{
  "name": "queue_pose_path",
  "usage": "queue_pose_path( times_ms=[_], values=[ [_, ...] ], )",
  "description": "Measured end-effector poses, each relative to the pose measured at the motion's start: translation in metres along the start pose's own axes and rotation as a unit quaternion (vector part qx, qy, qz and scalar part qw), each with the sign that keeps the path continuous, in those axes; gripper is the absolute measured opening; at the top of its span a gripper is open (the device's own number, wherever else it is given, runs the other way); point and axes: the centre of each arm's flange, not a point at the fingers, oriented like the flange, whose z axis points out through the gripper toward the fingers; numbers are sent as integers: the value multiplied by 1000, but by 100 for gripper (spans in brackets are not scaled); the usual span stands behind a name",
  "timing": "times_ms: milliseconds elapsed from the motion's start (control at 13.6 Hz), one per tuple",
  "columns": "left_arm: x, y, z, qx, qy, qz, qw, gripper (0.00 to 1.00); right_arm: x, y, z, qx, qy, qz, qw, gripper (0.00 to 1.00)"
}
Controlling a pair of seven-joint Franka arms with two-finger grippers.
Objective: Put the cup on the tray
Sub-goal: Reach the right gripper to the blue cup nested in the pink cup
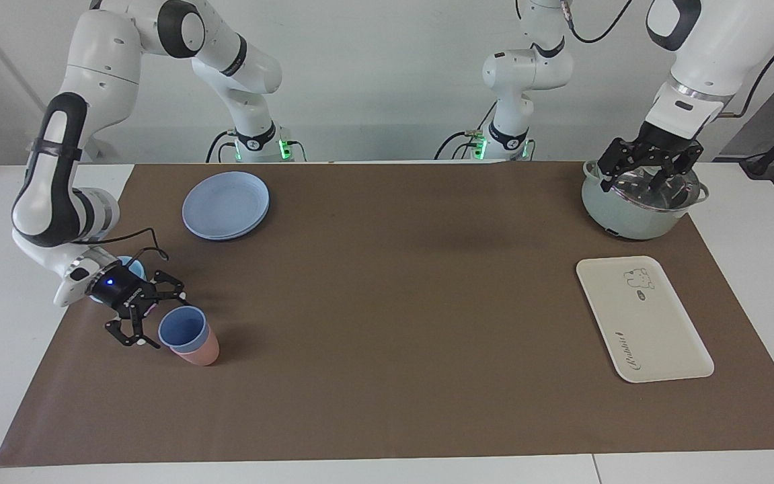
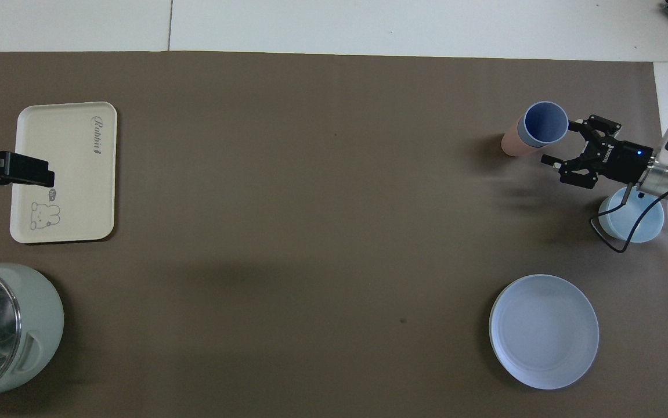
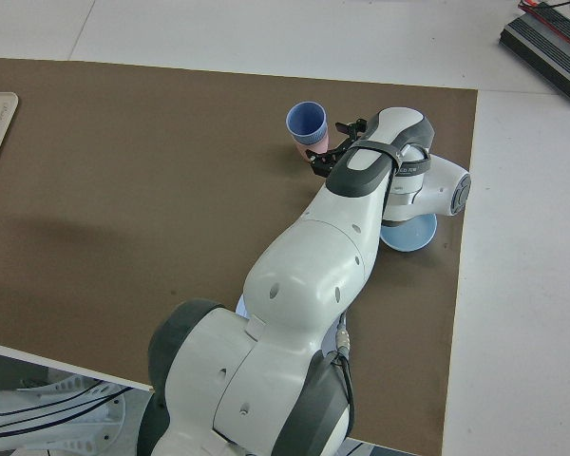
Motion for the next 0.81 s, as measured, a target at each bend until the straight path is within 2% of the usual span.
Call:
queue_pose_path(
  times_ms=[221, 810],
  values=[
    [0, 1, 0, 0, 2, 1, 1000, 100, -8, -3, 18, -2, 5, 3, 1000, 100],
    [0, 0, 0, 0, 2, 0, 1000, 100, -2, -7, 42, -25, -1, 7, 1000, 100]
  ],
)
